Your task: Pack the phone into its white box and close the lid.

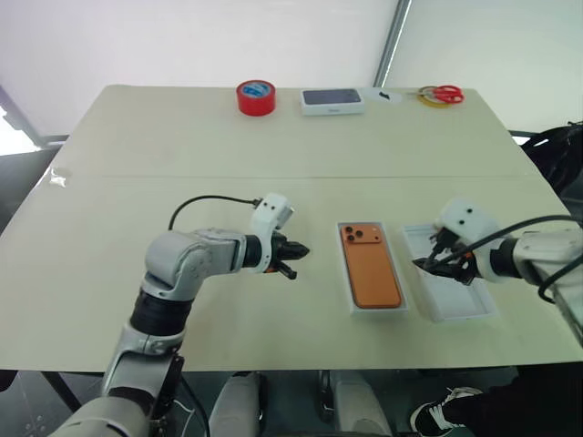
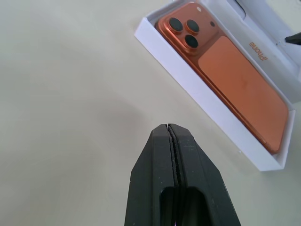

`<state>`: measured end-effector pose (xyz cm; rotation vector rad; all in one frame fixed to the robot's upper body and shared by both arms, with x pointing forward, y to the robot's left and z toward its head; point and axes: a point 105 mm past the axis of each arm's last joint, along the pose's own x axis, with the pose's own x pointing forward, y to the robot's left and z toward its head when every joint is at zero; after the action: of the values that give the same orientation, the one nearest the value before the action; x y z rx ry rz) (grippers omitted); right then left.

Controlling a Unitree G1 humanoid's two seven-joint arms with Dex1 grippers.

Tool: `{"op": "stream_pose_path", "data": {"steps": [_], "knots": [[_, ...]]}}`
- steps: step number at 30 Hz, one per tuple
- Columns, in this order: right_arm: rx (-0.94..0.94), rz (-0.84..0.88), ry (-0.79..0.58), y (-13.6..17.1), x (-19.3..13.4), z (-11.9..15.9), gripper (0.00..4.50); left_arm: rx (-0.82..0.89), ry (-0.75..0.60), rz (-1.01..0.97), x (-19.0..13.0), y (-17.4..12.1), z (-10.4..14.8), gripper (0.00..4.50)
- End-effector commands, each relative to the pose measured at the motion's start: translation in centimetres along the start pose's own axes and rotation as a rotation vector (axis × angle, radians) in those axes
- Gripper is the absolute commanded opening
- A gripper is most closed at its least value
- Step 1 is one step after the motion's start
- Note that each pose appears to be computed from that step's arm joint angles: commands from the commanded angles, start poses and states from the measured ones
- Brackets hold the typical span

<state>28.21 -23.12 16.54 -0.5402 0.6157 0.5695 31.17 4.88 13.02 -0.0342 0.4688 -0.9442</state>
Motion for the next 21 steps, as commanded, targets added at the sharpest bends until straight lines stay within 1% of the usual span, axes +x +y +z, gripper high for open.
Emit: {"op": "stream_pose_path", "data": {"steps": [1,4,7,11,13,16,21], "knots": [[0.202,-0.022,0.009,-0.9,-0.3,-0.4,3.27,0.265,-0.177,0.027,-1.2,-0.2,2.0,0.0],[0.29,-0.068,0.131,-1.3,-0.1,-2.2,3.27,0.365,-0.173,-0.046,-1.6,-0.8,0.7,0.0],[0.398,-0.029,0.149,-0.7,0.2,-2.3,3.27,0.403,-0.17,-0.168,-2.1,-2.3,-0.2,0.0],[0.41,-0.063,0.199,-0.8,0.8,-3.2,3.27,0.444,-0.183,-0.295,-2.9,-4.1,-0.8,0.0],[0.415,-0.047,0.2,-0.4,1.2,-3.2,3.27,0.443,-0.19,-0.347,-3.1,-4.8,-1.1,0.0],[0.433,-0.028,0.192,0.1,1.9,-3.1,3.27,0.437,-0.167,-0.384,-3.3,-5.0,-1.6,0.0],[0.454,-0.024,0.209,0.8,2.9,-3.5,3.27,0.45,-0.155,-0.37,-3.1,-4.7,-2.0,0.0]]}}
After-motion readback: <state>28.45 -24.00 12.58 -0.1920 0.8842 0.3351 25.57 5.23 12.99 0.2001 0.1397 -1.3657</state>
